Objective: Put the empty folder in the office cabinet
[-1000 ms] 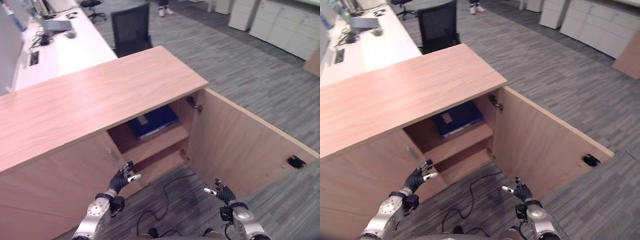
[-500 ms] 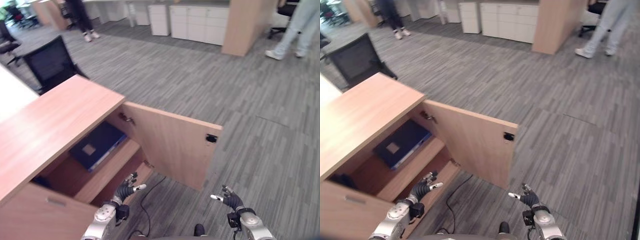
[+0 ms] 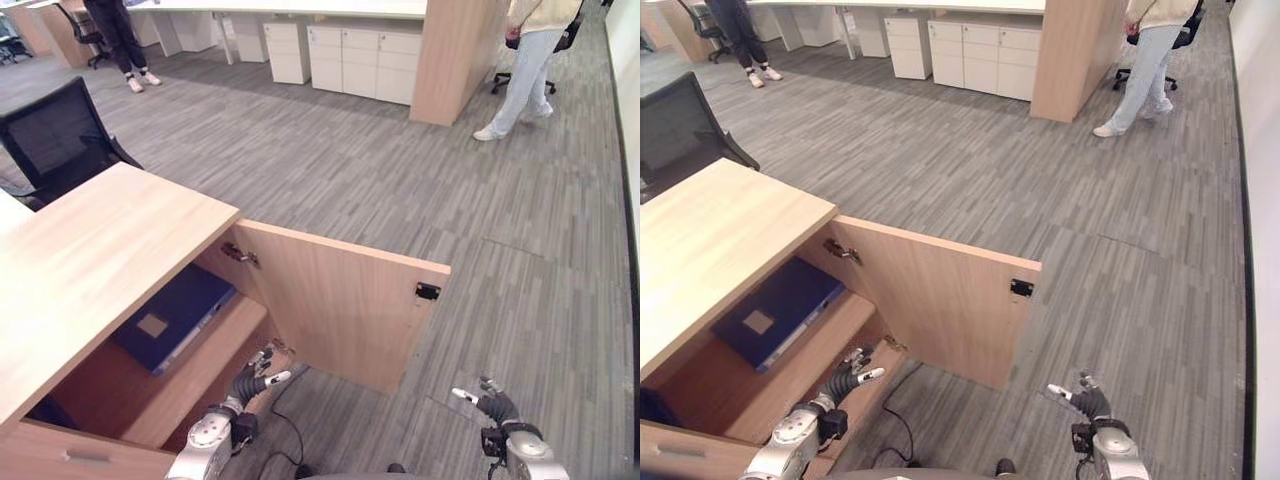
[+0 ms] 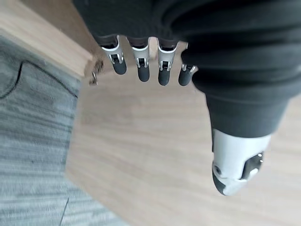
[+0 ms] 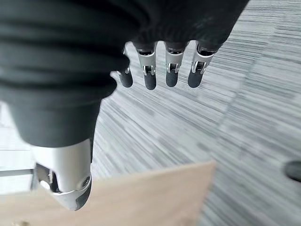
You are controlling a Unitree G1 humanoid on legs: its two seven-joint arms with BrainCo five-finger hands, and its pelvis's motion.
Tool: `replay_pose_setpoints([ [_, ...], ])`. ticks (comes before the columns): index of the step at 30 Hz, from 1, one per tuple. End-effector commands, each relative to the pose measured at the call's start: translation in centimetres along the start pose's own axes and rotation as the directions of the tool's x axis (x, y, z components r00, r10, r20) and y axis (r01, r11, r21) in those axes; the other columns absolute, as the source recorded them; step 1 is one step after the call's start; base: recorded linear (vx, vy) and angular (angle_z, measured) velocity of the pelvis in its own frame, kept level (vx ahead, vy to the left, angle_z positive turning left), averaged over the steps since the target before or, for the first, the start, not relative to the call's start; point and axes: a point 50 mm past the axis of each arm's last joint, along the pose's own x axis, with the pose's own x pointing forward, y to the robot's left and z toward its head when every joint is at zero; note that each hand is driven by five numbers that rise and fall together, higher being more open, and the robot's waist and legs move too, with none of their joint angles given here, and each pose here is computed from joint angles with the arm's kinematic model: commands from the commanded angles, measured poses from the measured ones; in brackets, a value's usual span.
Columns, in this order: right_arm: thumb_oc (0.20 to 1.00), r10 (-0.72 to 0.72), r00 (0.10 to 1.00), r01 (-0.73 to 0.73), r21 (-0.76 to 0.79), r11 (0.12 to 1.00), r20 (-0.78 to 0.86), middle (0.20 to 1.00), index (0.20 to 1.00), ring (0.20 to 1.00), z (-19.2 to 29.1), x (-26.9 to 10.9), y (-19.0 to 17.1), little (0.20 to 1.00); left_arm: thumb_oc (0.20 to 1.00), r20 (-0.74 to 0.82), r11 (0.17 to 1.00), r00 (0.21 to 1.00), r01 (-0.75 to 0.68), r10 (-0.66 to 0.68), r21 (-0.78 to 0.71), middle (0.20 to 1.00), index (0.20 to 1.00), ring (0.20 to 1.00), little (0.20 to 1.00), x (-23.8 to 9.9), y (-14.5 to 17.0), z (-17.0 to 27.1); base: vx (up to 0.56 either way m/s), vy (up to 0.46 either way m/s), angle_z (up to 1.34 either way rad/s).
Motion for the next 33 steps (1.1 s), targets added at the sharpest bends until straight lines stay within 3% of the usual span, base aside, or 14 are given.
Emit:
replay_pose_setpoints([
  [1,1.000,-0.076,0.989,0.067,0.074,0.995,0.123,1.000,1.000,1.000,4.3,1.5,-1.3,1.000,1.000,0.117,0.999,0.993,-0.012,0.008,0.036,1.000,1.000,1.000,1.000,0.5,1.2,2.9,-0.02,-0.003,0.04],
  [6,1.000,-0.133,0.971,0.120,0.076,0.990,0.199,1.000,1.000,1.000,8.5,2.5,-3.4,1.000,1.000,0.088,0.998,0.996,0.009,-0.015,0.068,1.000,1.000,1.000,1.000,0.1,1.5,2.2,-0.02,0.020,0.07],
  [10,1.000,-0.119,0.961,0.102,0.081,0.992,0.250,1.000,1.000,1.000,10.9,2.9,-2.9,1.000,1.000,0.056,0.996,0.998,0.026,-0.030,0.083,1.000,1.000,1.000,1.000,0.0,1.4,1.6,-0.01,0.018,0.08],
  [15,1.000,-0.066,0.950,0.041,0.085,0.996,0.305,1.000,1.000,1.000,13.3,3.3,-0.9,1.000,1.000,0.008,0.995,0.999,0.034,-0.035,0.091,1.000,1.000,1.000,1.000,-0.3,1.4,0.5,-0.02,0.009,0.15],
  [20,1.000,0.089,0.919,-0.107,0.026,0.994,0.384,1.000,1.000,1.000,16.1,3.0,4.2,1.000,1.000,-0.029,0.995,0.999,0.030,-0.028,0.093,1.000,1.000,1.000,1.000,-0.7,1.5,-0.4,0.00,0.000,0.02],
  [33,1.000,0.285,0.877,-0.279,-0.073,0.957,0.387,1.000,1.000,1.000,14.8,1.6,9.8,1.000,1.000,-0.033,0.995,0.999,0.021,-0.018,0.102,1.000,1.000,1.000,1.000,-0.6,1.2,-0.5,0.00,-0.004,0.05],
])
